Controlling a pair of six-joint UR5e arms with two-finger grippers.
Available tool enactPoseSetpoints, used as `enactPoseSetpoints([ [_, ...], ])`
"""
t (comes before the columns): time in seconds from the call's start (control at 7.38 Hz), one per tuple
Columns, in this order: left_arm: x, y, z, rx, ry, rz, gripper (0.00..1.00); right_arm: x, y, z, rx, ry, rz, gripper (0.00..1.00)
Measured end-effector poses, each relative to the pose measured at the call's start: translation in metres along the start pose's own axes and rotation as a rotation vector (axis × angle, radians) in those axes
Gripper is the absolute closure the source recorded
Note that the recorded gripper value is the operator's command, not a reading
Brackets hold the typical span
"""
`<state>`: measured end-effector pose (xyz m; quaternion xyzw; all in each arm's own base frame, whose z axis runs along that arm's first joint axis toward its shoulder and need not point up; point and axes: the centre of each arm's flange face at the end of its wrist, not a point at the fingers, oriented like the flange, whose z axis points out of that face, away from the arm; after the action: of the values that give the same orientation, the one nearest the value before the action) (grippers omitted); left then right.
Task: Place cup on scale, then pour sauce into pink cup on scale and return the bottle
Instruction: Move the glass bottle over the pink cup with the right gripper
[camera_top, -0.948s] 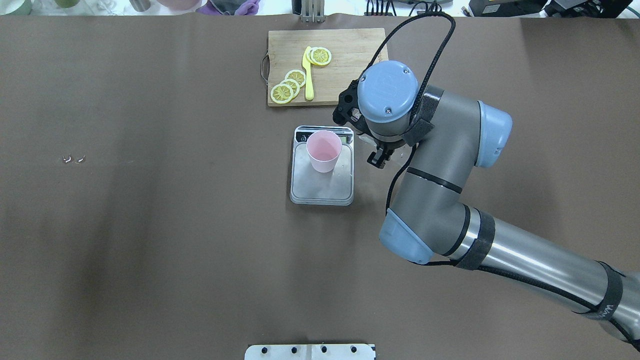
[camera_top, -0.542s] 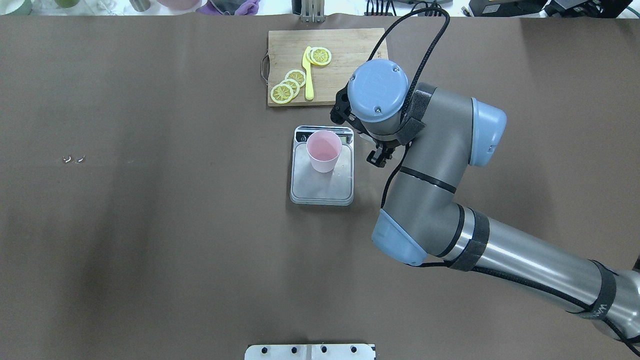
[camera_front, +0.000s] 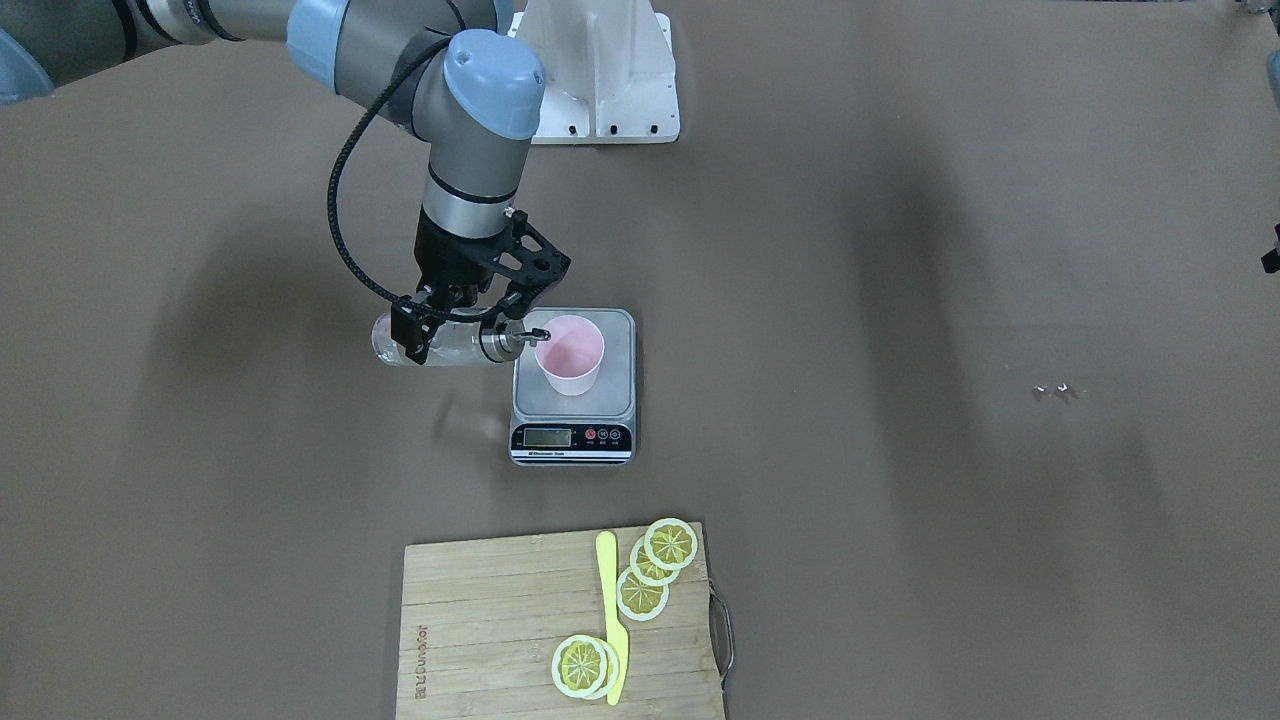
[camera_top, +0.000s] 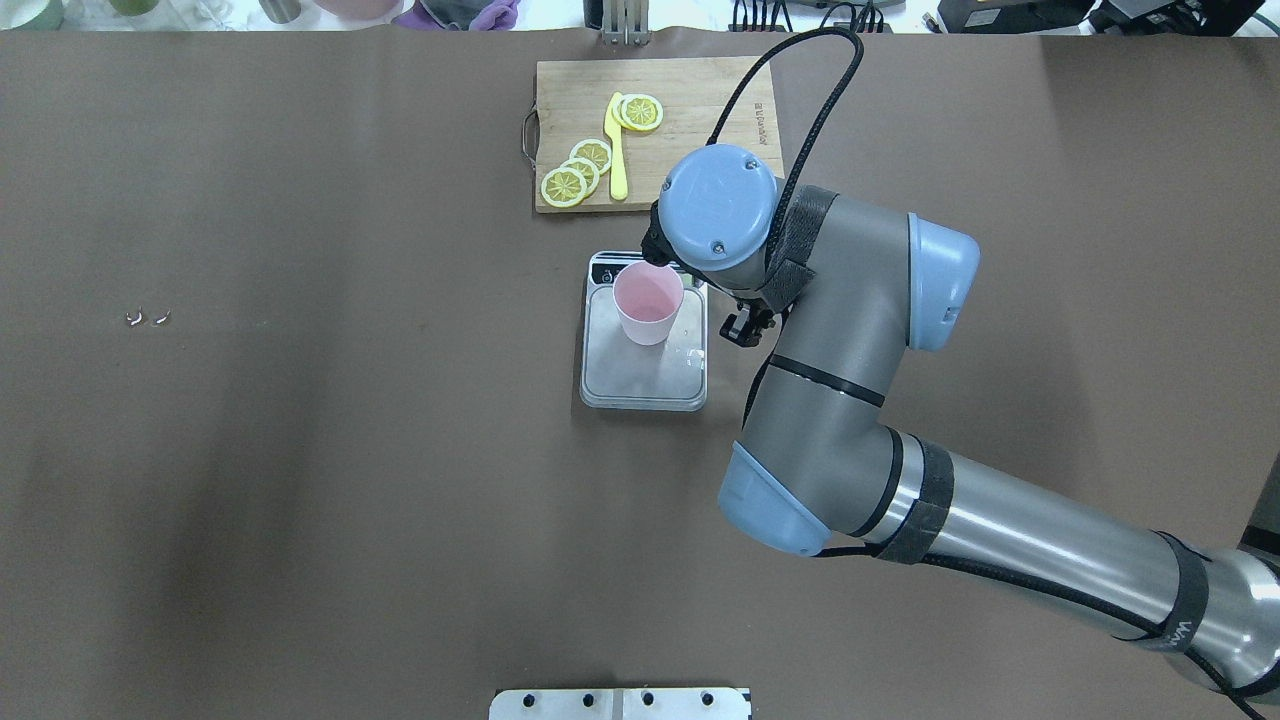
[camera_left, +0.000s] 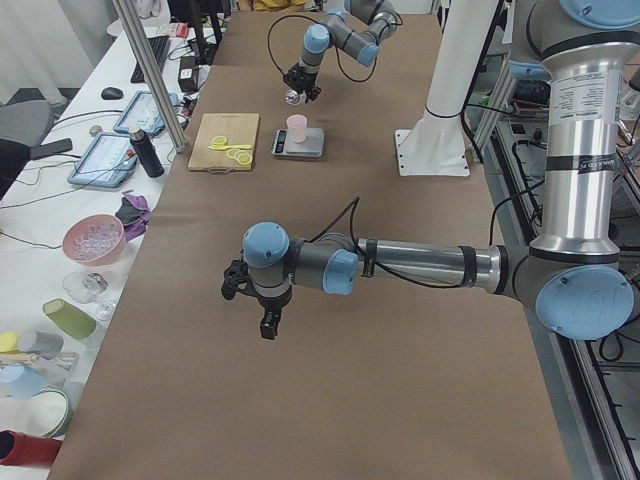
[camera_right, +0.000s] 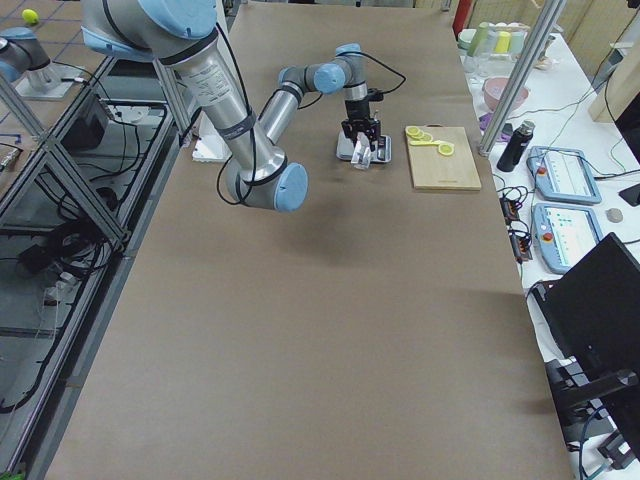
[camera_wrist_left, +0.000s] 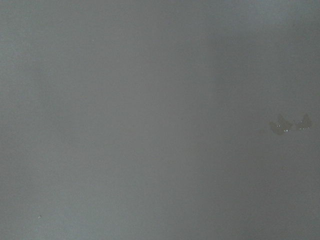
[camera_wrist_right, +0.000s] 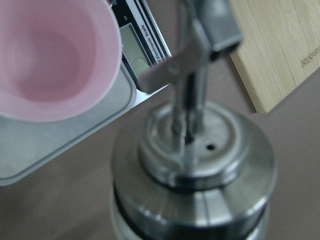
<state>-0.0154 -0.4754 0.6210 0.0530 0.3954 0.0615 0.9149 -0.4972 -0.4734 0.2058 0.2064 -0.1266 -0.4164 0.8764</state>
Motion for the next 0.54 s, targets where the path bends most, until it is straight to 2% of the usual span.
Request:
enactPoseSetpoints([
  [0.54, -0.003, 0.023, 0.001, -0.01, 0.002, -0.013, 0.02, -0.009, 0.004, 0.001, -0.054, 0.072, -0.022, 0.48],
])
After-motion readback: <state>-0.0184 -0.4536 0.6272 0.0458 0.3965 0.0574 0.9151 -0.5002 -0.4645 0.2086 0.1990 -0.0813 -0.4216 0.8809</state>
